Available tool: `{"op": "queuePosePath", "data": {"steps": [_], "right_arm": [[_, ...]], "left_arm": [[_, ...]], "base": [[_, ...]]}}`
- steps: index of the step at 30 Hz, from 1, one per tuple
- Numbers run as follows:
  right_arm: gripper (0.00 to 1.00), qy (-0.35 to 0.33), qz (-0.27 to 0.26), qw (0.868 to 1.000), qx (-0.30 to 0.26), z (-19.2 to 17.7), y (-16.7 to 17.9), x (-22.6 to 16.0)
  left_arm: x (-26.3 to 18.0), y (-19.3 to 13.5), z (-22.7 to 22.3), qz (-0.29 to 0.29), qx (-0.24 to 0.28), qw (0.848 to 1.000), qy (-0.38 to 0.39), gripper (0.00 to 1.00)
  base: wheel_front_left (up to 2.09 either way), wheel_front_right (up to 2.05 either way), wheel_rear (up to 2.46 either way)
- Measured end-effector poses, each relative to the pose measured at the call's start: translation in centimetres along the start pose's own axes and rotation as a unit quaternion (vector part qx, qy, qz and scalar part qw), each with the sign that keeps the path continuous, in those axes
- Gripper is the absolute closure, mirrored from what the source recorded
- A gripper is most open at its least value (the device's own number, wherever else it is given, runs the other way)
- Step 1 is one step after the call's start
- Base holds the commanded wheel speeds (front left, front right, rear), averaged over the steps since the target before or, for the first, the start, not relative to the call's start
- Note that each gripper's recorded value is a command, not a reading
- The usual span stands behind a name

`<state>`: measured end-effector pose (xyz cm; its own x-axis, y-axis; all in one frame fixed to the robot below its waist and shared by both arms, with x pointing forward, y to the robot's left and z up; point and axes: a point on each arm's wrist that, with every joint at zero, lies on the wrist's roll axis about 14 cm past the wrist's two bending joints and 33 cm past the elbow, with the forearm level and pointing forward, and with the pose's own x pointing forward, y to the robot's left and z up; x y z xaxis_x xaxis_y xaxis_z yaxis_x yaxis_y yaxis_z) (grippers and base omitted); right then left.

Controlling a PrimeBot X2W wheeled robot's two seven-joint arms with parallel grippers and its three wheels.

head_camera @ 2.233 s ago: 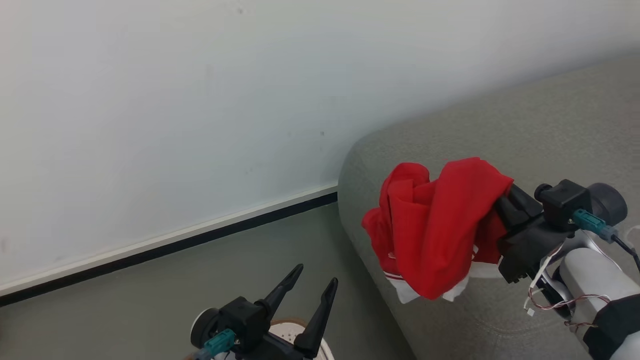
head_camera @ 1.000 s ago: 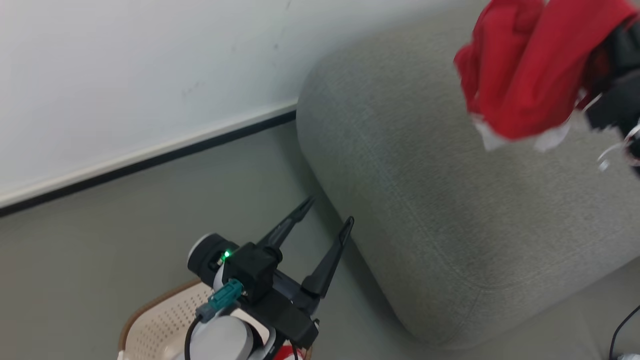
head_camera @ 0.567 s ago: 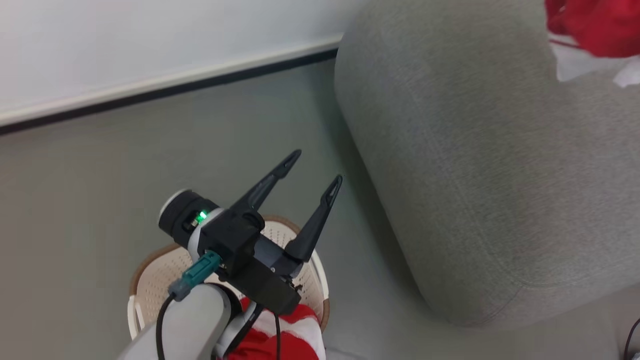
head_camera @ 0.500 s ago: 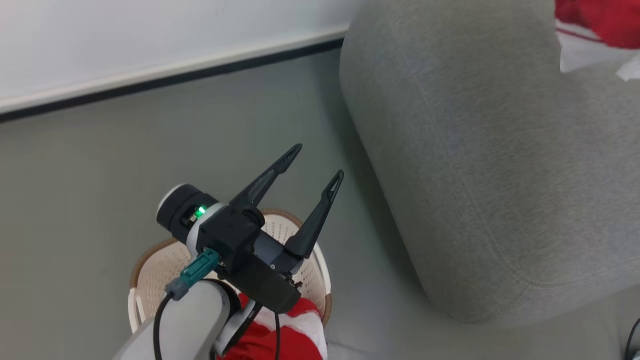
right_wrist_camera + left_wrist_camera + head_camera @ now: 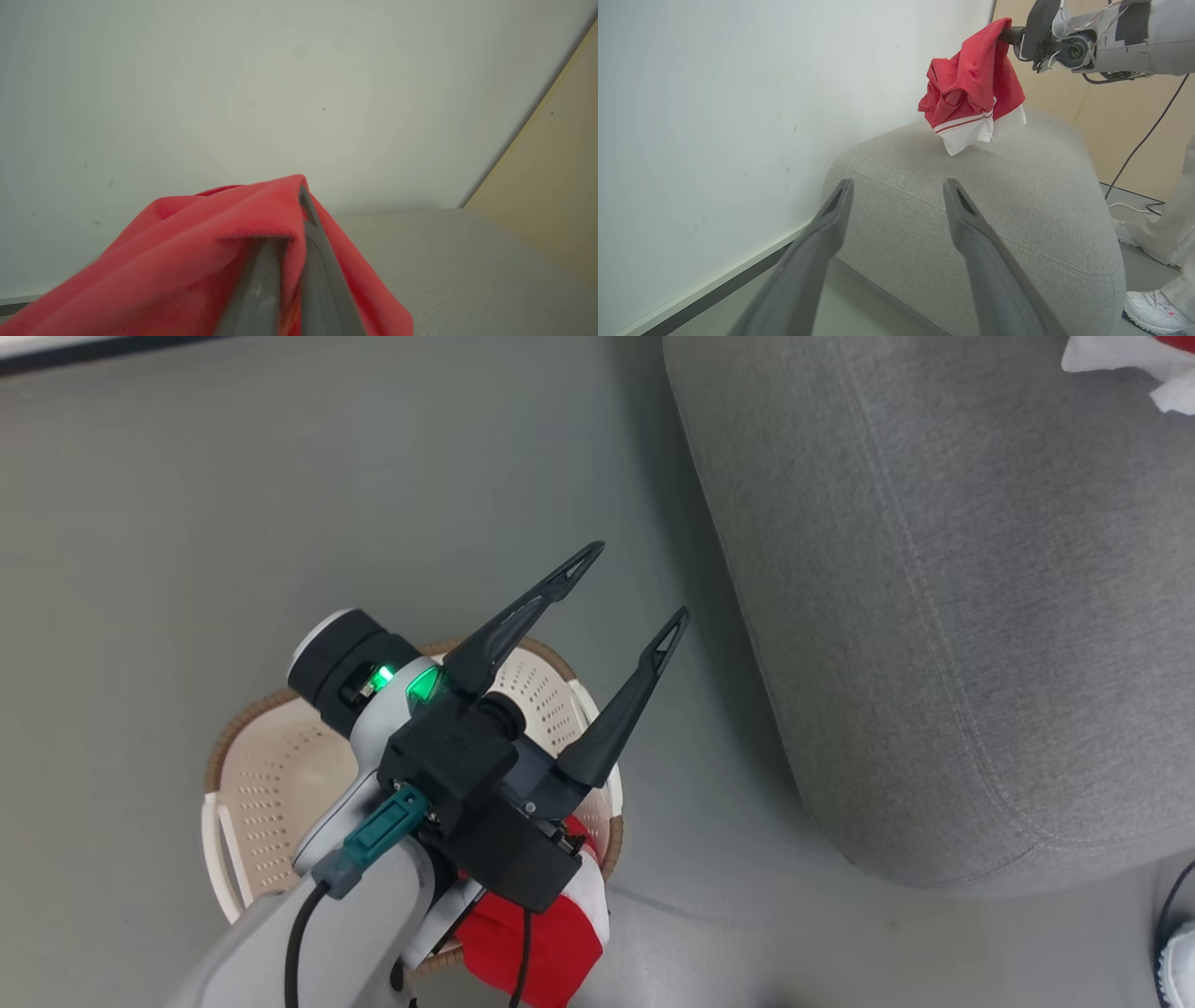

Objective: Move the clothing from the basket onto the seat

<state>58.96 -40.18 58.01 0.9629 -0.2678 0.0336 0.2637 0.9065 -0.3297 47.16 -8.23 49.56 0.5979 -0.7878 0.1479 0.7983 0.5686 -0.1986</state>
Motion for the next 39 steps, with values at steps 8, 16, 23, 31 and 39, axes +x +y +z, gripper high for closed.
{"op": "queuePosePath", "data": {"steps": [8,16,23,31,39], "right_arm": [[1.0,0.077,0.019,0.997,-0.003,-7.5,3.2,-0.4],[0.44,0.123,0.05,0.991,-0.02,-11.1,4.8,-2.4],[0.0,0.138,0.081,0.987,-0.013,-11.8,6.6,-4.2],[0.0,0.143,0.108,0.984,-0.011,-11.7,7.2,-7.5],[0.0,0.102,0.129,0.986,0.017,-8.6,8.4,-9.5]], "left_arm": [[1.1,0.7,-2.7,-0.012,-0.012,1.0,0.013,0.0],[1.4,0.5,-5.0,-0.021,-0.022,0.999,0.036,0.0],[1.0,1.0,-5.5,-0.011,-0.011,0.999,0.049,0.0],[-0.1,1.1,-5.4,0.018,-0.018,0.998,0.054,0.0],[-1.4,0.8,-3.7,0.053,-0.017,0.998,0.041,0.0]], "base": [[0.0,0.0,0.0],[0.0,0.0,0.0],[0.0,0.0,0.0],[0.0,0.0,0.0],[0.0,0.0,0.0]]}}
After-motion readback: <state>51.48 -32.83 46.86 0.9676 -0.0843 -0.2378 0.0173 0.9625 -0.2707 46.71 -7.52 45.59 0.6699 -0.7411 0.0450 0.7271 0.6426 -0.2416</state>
